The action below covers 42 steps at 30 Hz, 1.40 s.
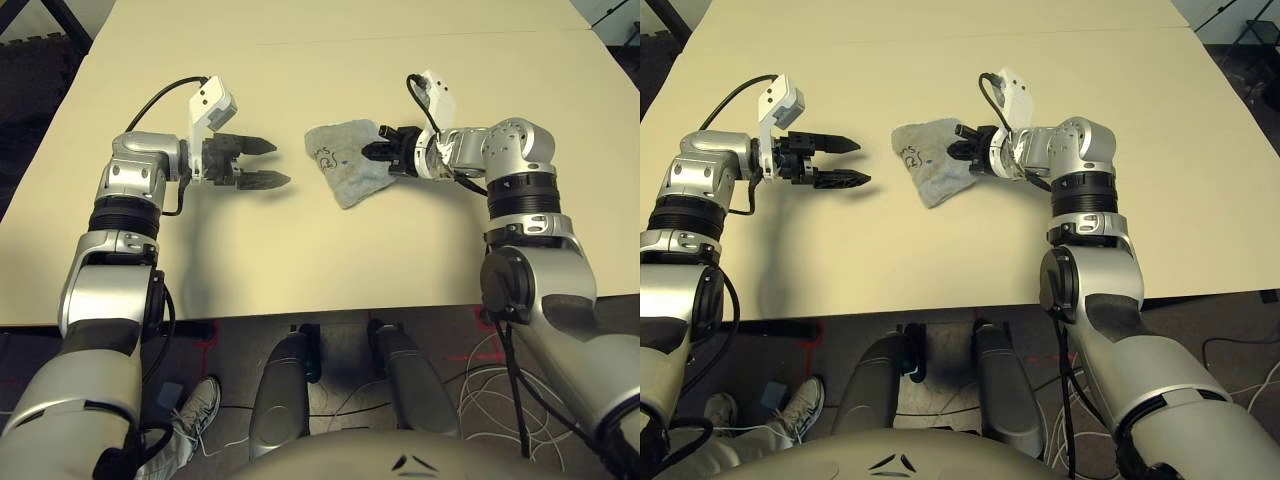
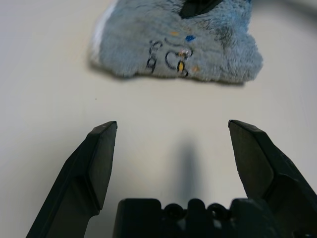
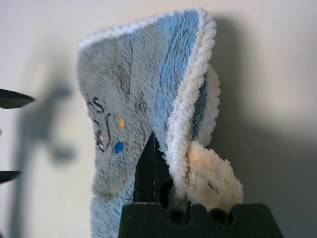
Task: Wipe the water off the table with a rag.
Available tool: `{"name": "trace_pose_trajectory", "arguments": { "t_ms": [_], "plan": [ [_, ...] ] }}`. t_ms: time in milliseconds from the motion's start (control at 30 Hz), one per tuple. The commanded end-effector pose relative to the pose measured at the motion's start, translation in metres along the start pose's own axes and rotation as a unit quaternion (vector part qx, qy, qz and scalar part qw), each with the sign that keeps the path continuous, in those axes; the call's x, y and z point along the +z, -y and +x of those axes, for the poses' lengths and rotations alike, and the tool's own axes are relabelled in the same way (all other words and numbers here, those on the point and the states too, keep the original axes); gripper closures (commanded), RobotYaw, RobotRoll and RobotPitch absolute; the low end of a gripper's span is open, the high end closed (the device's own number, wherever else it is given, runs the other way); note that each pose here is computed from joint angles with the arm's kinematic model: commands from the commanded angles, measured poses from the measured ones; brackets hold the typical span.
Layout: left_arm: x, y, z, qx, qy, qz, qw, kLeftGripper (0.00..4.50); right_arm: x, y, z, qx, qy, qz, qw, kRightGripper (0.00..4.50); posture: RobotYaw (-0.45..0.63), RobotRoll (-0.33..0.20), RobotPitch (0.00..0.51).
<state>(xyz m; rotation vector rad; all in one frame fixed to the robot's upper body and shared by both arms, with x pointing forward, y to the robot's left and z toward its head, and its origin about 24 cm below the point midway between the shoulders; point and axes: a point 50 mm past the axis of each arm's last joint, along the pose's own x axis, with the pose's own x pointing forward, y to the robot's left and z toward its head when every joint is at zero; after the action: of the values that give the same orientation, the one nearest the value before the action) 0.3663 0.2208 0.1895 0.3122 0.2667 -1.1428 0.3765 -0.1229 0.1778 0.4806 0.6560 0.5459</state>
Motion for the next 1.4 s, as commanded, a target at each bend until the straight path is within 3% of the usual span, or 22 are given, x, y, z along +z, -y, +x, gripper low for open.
{"name": "trace_pose_trajectory", "arguments": {
  "t_ms": [33,433,633,767,900,1133,1400],
  "plan": [
    [-0.004,0.0,-0.001,-0.001,-0.008,-0.007,1.0,0.0,-0.001,0.013,-0.016,-0.025,0.004,0.008,1.0,4.49,-0.15,0.0,0.268],
    [0.0,-0.001,0.002,-0.002,-0.005,-0.004,1.0,0.0,0.008,0.072,-0.061,-0.134,0.047,0.026,0.99,4.49,-0.17,0.0,0.265],
    [0.0,-0.001,0.005,-0.005,-0.002,-0.005,1.0,0.0,0.027,0.081,-0.072,-0.154,0.086,0.019,0.984,4.49,-0.18,0.0,0.262],
    [0.0,-0.001,0.006,-0.006,-0.001,-0.004,1.0,0.0,0.043,0.052,-0.064,-0.101,0.096,0.009,0.99,4.49,-0.18,0.0,0.262],
    [0.0,-0.001,0.005,-0.006,-0.002,-0.005,1.0,0.0,0.047,0.006,-0.05,-0.017,0.08,-0.009,0.997,4.49,-0.18,0.0,0.265],
    [0.0,-0.001,0.004,-0.007,-0.003,-0.006,1.0,0.0,0.026,-0.068,-0.025,0.104,0.025,-0.036,0.994,4.49,-0.17,0.0,0.266],
    [-0.001,0.0,0.001,-0.009,-0.004,-0.01,1.0,0.0,-0.004,-0.09,0.003,0.132,-0.013,-0.028,0.991,4.49,-0.16,0.0,0.268]
  ]
}}
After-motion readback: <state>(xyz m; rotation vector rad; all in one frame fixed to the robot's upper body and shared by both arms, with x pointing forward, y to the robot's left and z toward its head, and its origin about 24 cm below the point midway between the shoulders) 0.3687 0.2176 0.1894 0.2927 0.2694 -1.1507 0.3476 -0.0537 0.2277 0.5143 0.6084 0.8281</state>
